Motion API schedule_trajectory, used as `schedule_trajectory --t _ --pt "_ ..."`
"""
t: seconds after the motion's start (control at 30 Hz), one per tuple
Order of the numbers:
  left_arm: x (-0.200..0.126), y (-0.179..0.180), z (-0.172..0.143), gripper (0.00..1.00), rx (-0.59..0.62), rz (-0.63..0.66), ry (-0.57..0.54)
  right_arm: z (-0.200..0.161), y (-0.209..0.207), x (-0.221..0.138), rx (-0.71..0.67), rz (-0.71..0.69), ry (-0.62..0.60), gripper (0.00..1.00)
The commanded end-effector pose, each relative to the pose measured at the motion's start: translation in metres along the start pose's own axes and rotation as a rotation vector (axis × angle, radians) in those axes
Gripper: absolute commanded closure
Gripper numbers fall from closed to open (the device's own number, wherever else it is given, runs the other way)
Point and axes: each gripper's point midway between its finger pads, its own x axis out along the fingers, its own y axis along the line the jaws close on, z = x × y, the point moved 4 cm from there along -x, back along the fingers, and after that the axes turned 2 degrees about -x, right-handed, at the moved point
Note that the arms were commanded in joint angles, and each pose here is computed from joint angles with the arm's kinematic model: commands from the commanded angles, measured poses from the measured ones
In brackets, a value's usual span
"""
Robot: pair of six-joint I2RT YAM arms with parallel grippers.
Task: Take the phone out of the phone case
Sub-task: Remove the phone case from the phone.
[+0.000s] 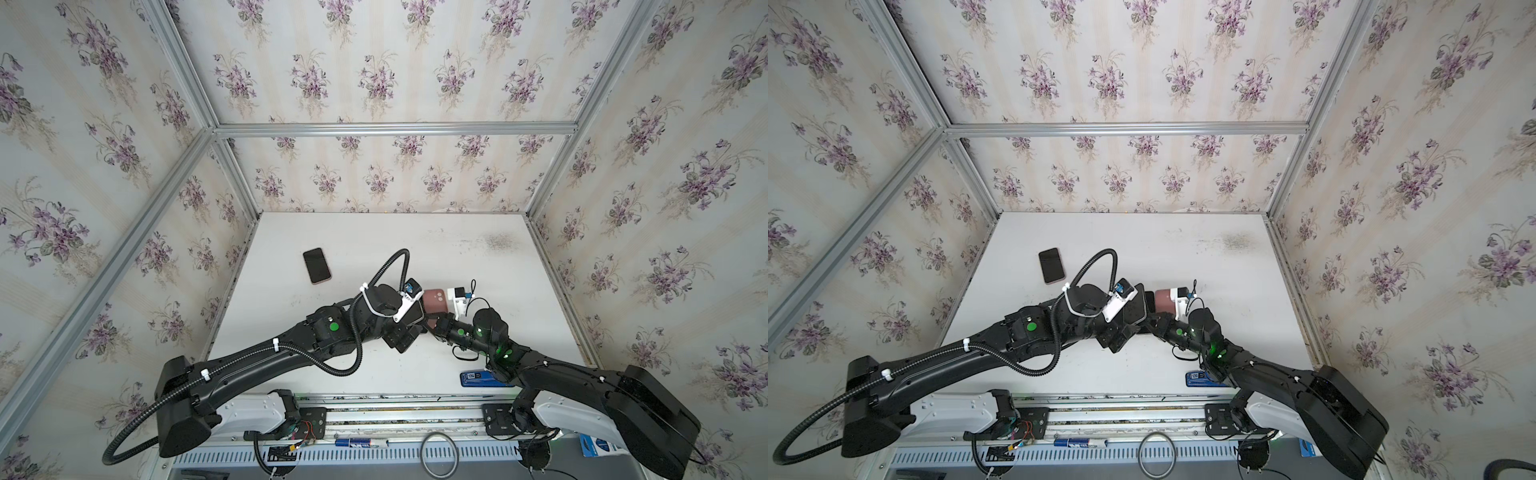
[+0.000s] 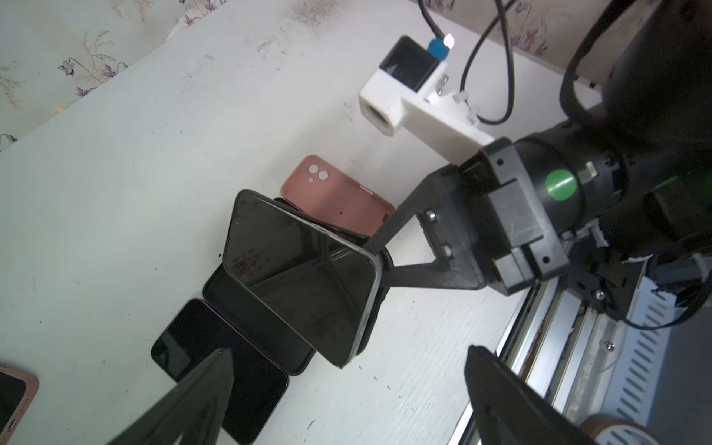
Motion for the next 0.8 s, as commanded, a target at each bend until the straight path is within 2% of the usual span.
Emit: schedule_trajectory --t 0.0,0.3,0.6,0.77 --pt "0.007 0.006 -0.006 0.1 0.056 0.063 0.052 0.007 0.017 -0.001 -0.018 0.084 -0.032 1.0" --pt "0.022 -0.003 -0.011 0.18 0.072 0.042 0.094 0.007 0.02 -0.002 -0.008 0.097 -0.033 1.0" --pt "0.037 0.002 -0.017 0.23 0.079 0.093 0.12 0.008 0.022 -0.002 0.01 0.106 -0.038 1.0" --pt "0.041 0.008 -0.013 0.31 0.085 0.144 0.102 0.009 0.024 -0.002 0.017 0.115 -0.035 1.0"
